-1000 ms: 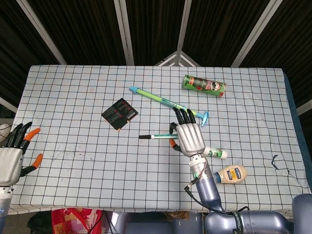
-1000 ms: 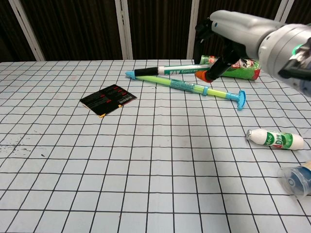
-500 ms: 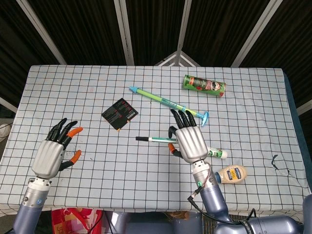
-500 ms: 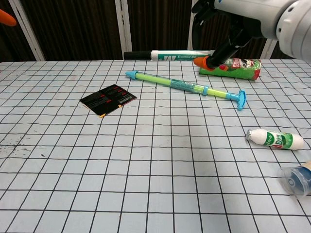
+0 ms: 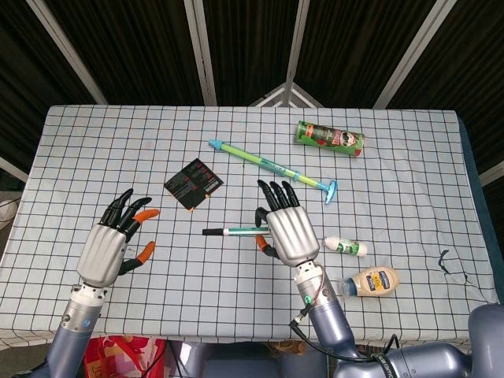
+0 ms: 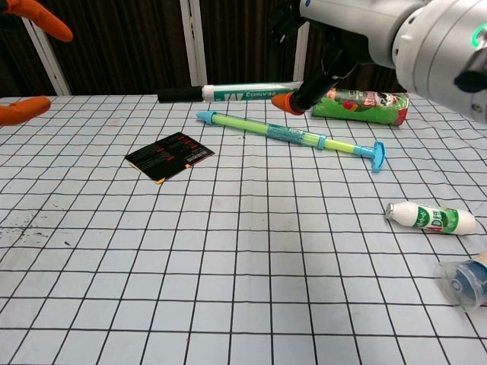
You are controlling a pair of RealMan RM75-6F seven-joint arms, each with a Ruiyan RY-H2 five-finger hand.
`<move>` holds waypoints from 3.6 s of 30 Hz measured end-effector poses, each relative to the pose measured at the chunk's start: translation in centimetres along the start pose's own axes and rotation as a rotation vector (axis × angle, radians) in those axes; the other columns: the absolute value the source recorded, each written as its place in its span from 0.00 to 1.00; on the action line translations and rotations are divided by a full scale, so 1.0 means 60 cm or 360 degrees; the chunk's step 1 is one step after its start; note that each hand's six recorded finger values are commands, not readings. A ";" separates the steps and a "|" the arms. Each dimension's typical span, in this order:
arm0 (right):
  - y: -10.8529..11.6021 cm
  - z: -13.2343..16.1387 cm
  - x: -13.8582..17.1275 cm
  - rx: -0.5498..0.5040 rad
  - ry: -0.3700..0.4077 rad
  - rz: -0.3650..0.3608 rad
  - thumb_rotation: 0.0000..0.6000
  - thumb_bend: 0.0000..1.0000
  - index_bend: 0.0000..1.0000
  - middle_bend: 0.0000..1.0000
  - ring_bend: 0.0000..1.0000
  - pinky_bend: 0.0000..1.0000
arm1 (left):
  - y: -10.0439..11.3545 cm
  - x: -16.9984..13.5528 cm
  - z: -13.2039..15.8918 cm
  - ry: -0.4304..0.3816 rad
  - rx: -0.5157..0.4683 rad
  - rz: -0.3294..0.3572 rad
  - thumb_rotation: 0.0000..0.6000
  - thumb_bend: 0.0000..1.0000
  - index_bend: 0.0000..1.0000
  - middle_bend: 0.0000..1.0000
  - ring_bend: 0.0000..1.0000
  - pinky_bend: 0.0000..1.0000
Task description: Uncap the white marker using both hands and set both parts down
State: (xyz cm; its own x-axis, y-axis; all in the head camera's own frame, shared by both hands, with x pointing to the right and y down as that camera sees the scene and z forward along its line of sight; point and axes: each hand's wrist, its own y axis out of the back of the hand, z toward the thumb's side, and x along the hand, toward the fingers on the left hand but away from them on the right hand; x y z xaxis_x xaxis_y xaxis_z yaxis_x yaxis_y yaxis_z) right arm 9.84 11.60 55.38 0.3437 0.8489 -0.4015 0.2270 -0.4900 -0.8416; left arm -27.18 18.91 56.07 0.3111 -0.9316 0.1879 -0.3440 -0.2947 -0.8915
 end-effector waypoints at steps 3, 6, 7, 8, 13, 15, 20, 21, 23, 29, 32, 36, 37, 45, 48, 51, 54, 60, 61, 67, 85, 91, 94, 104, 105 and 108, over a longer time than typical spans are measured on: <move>0.001 0.005 -0.002 -0.0008 0.0007 -0.0006 1.00 0.46 0.70 0.07 0.07 0.04 | -0.007 0.005 0.004 -0.0007 -0.0009 -0.0005 1.00 0.44 0.30 0.17 0.00 0.13; 0.003 0.010 -0.003 -0.0013 0.0014 -0.0010 1.00 0.46 0.70 0.07 0.07 0.04 | -0.014 0.010 0.009 -0.0020 -0.0020 -0.0009 1.00 0.44 0.31 0.18 0.00 0.13; 0.002 0.012 -0.004 -0.0015 0.0017 -0.0008 1.00 0.46 0.70 0.07 0.07 0.04 | -0.016 0.011 0.010 -0.0024 -0.0024 -0.0010 1.00 0.44 0.31 0.18 0.00 0.13; 0.002 0.013 -0.004 -0.0017 0.0018 -0.0006 1.00 0.46 0.70 0.07 0.07 0.04 | -0.019 0.013 0.012 -0.0029 -0.0028 -0.0011 1.00 0.44 0.31 0.18 0.00 0.13; -0.001 0.017 -0.005 -0.0031 0.0022 0.0003 1.00 0.46 0.70 0.07 0.07 0.04 | -0.031 0.022 0.019 -0.0048 -0.0047 -0.0004 1.00 0.44 0.33 0.19 0.00 0.13; -0.001 0.019 -0.005 -0.0038 0.0025 0.0003 1.00 0.46 0.70 0.07 0.07 0.04 | -0.037 0.025 0.023 -0.0061 -0.0064 0.0001 1.00 0.44 0.34 0.19 0.00 0.13; 0.000 0.022 -0.004 -0.0043 0.0032 0.0002 1.00 0.46 0.70 0.07 0.07 0.04 | -0.050 0.032 0.039 -0.0106 -0.0098 0.0025 1.00 0.44 0.37 0.21 0.00 0.13; 0.000 0.023 -0.004 -0.0045 0.0033 0.0001 1.00 0.46 0.70 0.07 0.07 0.04 | -0.052 0.033 0.043 -0.0115 -0.0105 0.0027 1.00 0.44 0.37 0.22 0.00 0.13; 0.000 0.024 -0.004 -0.0050 0.0036 0.0003 1.00 0.46 0.70 0.07 0.07 0.04 | -0.056 0.036 0.051 -0.0134 -0.0113 0.0035 1.00 0.44 0.39 0.23 0.00 0.13; 0.000 0.025 -0.003 -0.0064 0.0039 0.0007 1.00 0.46 0.70 0.07 0.07 0.04 | -0.064 0.047 0.074 -0.0184 -0.0125 0.0084 1.00 0.44 0.41 0.24 0.00 0.13; 0.001 0.024 -0.003 -0.0068 0.0040 0.0008 1.00 0.46 0.70 0.07 0.07 0.04 | -0.069 0.052 0.083 -0.0199 -0.0115 0.0086 1.00 0.44 0.42 0.24 0.00 0.13; 0.000 0.022 -0.002 -0.0070 0.0037 0.0011 1.00 0.46 0.70 0.07 0.07 0.04 | -0.073 0.056 0.090 -0.0206 -0.0101 0.0091 1.00 0.44 0.42 0.24 0.00 0.13; 0.000 0.022 -0.002 -0.0072 0.0036 0.0013 1.00 0.46 0.70 0.07 0.07 0.04 | -0.075 0.057 0.091 -0.0207 -0.0099 0.0090 1.00 0.44 0.43 0.25 0.00 0.13; 0.000 0.020 -0.002 -0.0075 0.0034 0.0015 1.00 0.46 0.70 0.07 0.07 0.04 | -0.083 0.061 0.097 -0.0215 -0.0094 0.0082 1.00 0.44 0.43 0.25 0.00 0.13; 0.000 0.020 -0.002 -0.0076 0.0033 0.0014 1.00 0.46 0.70 0.07 0.07 0.04 | -0.083 0.061 0.097 -0.0218 -0.0090 0.0086 1.00 0.44 0.43 0.25 0.00 0.13; 0.000 0.021 -0.002 -0.0077 0.0036 0.0017 1.00 0.46 0.70 0.07 0.07 0.04 | -0.081 0.061 0.097 -0.0218 -0.0090 0.0094 1.00 0.44 0.45 0.26 0.00 0.13; -0.001 0.024 -0.002 -0.0080 0.0045 0.0019 1.00 0.46 0.70 0.07 0.07 0.04 | -0.080 0.063 0.099 -0.0221 -0.0101 0.0103 1.00 0.44 0.47 0.28 0.01 0.13; 0.001 0.028 0.000 -0.0083 0.0060 0.0015 1.00 0.46 0.70 0.07 0.07 0.04 | -0.085 0.067 0.105 -0.0233 -0.0097 0.0104 1.00 0.44 0.51 0.31 0.01 0.13; 0.001 0.028 0.000 -0.0084 0.0060 0.0015 1.00 0.46 0.70 0.07 0.07 0.04 | -0.086 0.067 0.105 -0.0233 -0.0095 0.0104 1.00 0.44 0.51 0.31 0.01 0.13; 0.001 0.024 0.001 -0.0093 0.0051 0.0016 1.00 0.46 0.70 0.07 0.07 0.04 | -0.091 0.070 0.107 -0.0229 -0.0085 0.0106 1.00 0.44 0.51 0.31 0.01 0.13; -0.001 0.018 0.000 -0.0106 0.0042 0.0021 1.00 0.46 0.70 0.07 0.07 0.04 | -0.087 0.067 0.110 -0.0261 -0.0112 0.0141 1.00 0.45 0.51 0.31 0.01 0.13; -0.001 0.016 0.001 -0.0106 0.0033 0.0021 1.00 0.46 0.70 0.07 0.07 0.04 | -0.085 0.066 0.112 -0.0273 -0.0121 0.0169 1.00 0.45 0.50 0.31 0.01 0.13; -0.001 0.016 0.001 -0.0108 0.0033 0.0022 1.00 0.46 0.70 0.07 0.07 0.04 | -0.086 0.066 0.111 -0.0267 -0.0113 0.0163 1.00 0.45 0.50 0.31 0.01 0.13; 0.000 0.013 0.002 -0.0109 0.0027 0.0022 1.00 0.46 0.70 0.07 0.07 0.04 | -0.089 0.067 0.112 -0.0267 -0.0121 0.0146 1.00 0.45 0.51 0.33 0.01 0.13; 0.000 0.013 0.002 -0.0110 0.0027 0.0022 1.00 0.46 0.70 0.07 0.07 0.04 | -0.090 0.067 0.113 -0.0269 -0.0121 0.0145 1.00 0.46 0.52 0.33 0.01 0.13; 0.000 0.012 0.002 -0.0113 0.0026 0.0022 1.00 0.46 0.70 0.07 0.07 0.04 | -0.092 0.067 0.115 -0.0279 -0.0121 0.0143 1.00 0.46 0.53 0.33 0.01 0.13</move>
State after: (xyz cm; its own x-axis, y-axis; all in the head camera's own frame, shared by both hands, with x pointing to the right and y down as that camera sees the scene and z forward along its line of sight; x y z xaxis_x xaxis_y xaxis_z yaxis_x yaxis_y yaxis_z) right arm 9.23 11.86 55.06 0.3620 0.8389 -0.4065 0.2862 -0.5150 -0.8080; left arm -17.93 18.23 58.93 0.4232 -0.9056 0.0289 -0.4409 -0.2337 -0.8666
